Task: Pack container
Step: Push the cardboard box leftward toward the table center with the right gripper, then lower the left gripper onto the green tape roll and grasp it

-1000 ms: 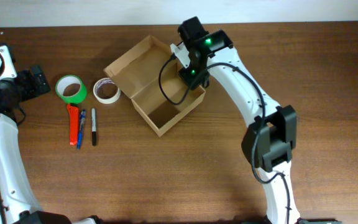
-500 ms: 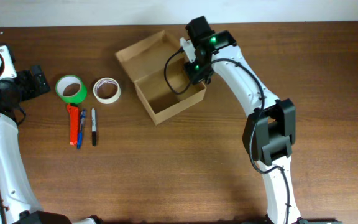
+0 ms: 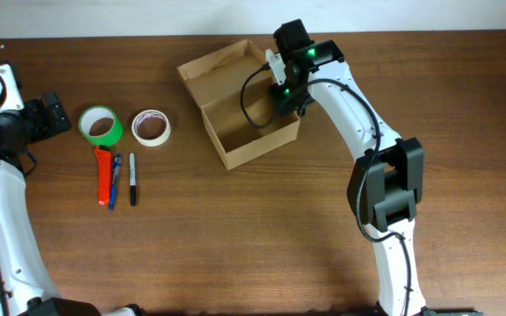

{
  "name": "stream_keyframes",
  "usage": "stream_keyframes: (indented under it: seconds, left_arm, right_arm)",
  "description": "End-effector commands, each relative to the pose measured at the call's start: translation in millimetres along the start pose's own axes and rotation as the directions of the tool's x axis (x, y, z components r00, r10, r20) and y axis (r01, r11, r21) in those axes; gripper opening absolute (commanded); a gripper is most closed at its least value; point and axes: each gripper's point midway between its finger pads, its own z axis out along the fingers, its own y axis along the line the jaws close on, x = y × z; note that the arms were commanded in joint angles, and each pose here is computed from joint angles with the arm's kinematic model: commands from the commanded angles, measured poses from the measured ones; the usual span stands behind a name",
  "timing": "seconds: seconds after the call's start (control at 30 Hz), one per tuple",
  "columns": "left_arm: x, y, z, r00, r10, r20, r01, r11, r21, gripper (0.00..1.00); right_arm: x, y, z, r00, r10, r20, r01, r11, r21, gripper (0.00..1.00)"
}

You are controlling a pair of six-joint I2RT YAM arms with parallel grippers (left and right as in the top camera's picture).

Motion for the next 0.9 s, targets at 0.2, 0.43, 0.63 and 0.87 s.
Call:
stream_keyframes:
  seconds: [0.2,0.43,0.63,0.87]
  left_arm:
    - [-8,0,-4,1.000,0.015,0.023,-0.015,1.000,0.006,1.00]
    - [-8,0,-4,1.000,0.015,0.023,-0.015,1.000,0.006,1.00]
    - [-10,-19,-5,0.999,-0.016,0.029,0.013,0.993,0.116,1.00]
    - [-16,-98,-29,0.998,-0.014,0.056,-0.019,0.845,0.535,1.00]
  right_arm:
    - [-27,4,-88,0.988,-0.006,0.152,0.004,1.000,0.009,0.70]
    - [-47,-9,-226,0.922,-0.019,0.388,-0.034,0.991,0.130,0.81]
    - [-30,-49,-302,0.857,0.090,0.508,-0.221,0.954,0.203,0.91]
    - [38,-150,-311,0.812,0.370,0.452,-0.500,0.840,0.211,0.99]
